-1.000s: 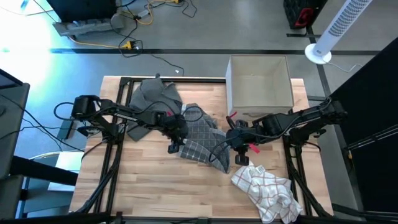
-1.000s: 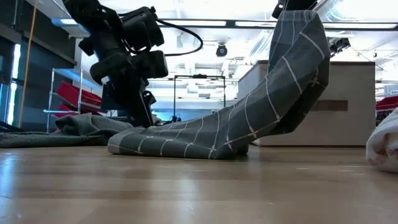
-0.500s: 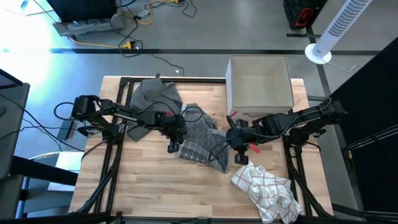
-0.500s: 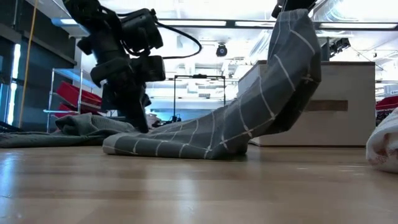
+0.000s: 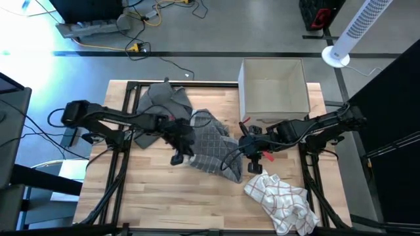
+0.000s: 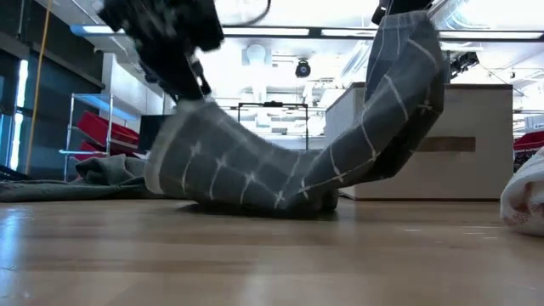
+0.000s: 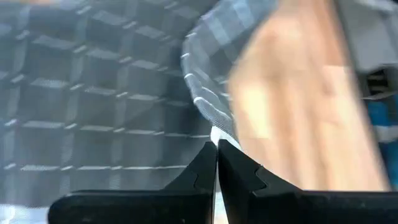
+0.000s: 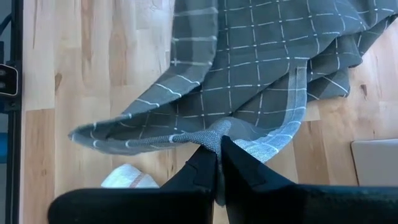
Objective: Fold towel
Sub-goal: Fold the gray checkered towel
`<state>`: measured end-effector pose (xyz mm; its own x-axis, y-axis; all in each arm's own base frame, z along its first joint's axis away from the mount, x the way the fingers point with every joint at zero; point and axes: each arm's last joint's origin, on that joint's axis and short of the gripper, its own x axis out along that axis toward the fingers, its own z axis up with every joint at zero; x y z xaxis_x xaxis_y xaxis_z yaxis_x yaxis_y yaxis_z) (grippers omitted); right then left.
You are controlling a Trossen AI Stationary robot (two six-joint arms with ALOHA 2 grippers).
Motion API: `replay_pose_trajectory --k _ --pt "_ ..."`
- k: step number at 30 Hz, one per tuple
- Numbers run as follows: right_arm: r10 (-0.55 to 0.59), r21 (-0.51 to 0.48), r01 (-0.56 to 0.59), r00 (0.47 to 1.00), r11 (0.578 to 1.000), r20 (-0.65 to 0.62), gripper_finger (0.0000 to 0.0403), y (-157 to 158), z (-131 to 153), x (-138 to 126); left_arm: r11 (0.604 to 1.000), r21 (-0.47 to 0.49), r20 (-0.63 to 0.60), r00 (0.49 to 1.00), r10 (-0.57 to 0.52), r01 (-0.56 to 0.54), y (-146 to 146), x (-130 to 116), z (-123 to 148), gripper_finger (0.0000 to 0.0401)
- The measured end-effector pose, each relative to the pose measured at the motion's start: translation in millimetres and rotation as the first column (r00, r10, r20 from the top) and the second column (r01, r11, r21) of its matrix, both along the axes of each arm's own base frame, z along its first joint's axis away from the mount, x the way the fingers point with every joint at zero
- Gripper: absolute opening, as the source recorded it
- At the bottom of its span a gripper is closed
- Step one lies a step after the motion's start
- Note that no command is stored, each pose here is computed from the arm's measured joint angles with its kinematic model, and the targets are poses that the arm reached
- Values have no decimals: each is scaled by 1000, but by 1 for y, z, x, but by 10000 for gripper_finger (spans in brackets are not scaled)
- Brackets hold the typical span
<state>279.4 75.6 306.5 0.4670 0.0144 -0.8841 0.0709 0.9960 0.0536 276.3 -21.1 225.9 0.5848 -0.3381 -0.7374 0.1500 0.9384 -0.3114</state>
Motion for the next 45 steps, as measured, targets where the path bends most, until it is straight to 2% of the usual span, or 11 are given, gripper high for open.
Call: replay_pose_trajectory --k 4,8,10,14,19,23,27,33,38,42,45 --pt "12 -7 -12 1000 1000 -1 0 0 0 0 994 -10 -116 987 -110 109 -30 -8 -12 0" --pt "21 -16 -21 1000 1000 0 0 0 0 0 982 45 -189 966 -174 185 -56 -4 -35 0" --pt "19 -20 -19 1000 1000 3 0 0 0 0 983 79 -188 971 -148 165 -61 3 -45 0" --pt "29 1 -29 1000 1000 -1 0 0 0 0 988 77 -196 973 -118 135 -64 15 -65 0" --pt "27 10 -27 1000 1000 -2 0 1 0 0 990 86 -244 966 -84 108 -64 16 -75 7" --pt "17 24 -17 1000 1000 -5 0 1 0 0 992 82 -298 953 -62 91 -63 12 -77 40" --pt "16 37 -16 1000 999 -8 0 1 0 0 997 72 -362 932 -7 36 -61 7 -79 87" --pt "22 38 -22 1000 999 -9 0 1 0 0 997 39 -397 915 80 -70 -61 7 -79 144" --pt "44 27 -44 999 999 -8 0 1 0 0 996 8 -401 913 81 -85 -62 8 -78 167" --pt "61 18 -61 998 998 -7 0 1 0 0 995 -52 -353 933 62 -86 -66 14 -75 173" --pt "66 13 -66 998 998 -7 0 1 0 0 996 -52 -322 945 56 -77 -71 16 -76 174"
